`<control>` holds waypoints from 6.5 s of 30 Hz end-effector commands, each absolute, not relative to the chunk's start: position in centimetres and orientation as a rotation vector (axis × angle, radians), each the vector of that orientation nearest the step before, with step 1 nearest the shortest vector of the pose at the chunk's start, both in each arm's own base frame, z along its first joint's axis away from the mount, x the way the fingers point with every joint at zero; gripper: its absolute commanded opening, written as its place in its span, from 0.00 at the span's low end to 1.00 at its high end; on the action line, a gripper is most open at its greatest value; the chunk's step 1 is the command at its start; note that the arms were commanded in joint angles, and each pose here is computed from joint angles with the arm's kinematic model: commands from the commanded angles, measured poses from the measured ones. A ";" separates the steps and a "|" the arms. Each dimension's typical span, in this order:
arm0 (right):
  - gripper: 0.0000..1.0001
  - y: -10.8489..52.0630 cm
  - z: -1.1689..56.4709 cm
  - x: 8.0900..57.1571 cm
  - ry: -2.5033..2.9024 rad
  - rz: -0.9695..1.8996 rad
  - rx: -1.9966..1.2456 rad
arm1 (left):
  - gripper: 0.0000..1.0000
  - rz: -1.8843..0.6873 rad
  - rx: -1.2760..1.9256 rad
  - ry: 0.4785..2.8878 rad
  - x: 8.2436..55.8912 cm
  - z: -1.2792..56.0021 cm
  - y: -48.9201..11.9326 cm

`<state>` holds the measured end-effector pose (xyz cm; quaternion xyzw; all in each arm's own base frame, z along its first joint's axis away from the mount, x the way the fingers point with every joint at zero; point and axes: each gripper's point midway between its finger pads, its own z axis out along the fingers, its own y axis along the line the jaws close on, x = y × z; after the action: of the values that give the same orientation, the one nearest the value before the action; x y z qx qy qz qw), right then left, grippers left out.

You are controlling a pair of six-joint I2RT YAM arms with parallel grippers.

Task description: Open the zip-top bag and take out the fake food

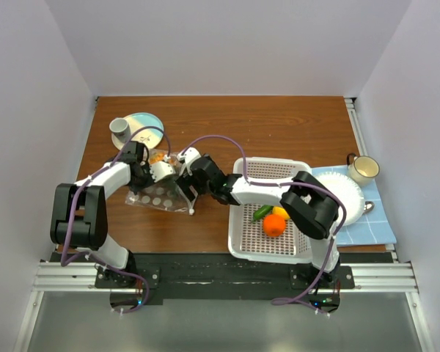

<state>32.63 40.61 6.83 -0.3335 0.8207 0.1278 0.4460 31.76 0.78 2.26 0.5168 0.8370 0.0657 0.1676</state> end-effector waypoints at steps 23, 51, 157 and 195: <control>0.99 47.8 9.2 35.8 1.811 0.590 -0.694 | 0.00 0.105 1.534 2.331 31.0 2.9 -0.4; 0.21 49.0 8.8 32.2 1.816 0.792 -0.783 | 0.00 -0.189 1.075 2.255 36.9 10.0 0.0; 0.99 40.2 16.7 21.1 1.976 0.627 -1.080 | 0.00 0.221 0.895 2.466 34.6 3.2 5.5; 0.15 43.1 5.4 21.3 2.089 0.474 -1.231 | 0.00 0.200 0.902 2.443 34.9 4.0 6.0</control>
<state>20.46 43.51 2.43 -0.4819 0.8050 0.1915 0.2881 33.84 5.82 2.29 0.3275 0.9131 0.0661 0.2337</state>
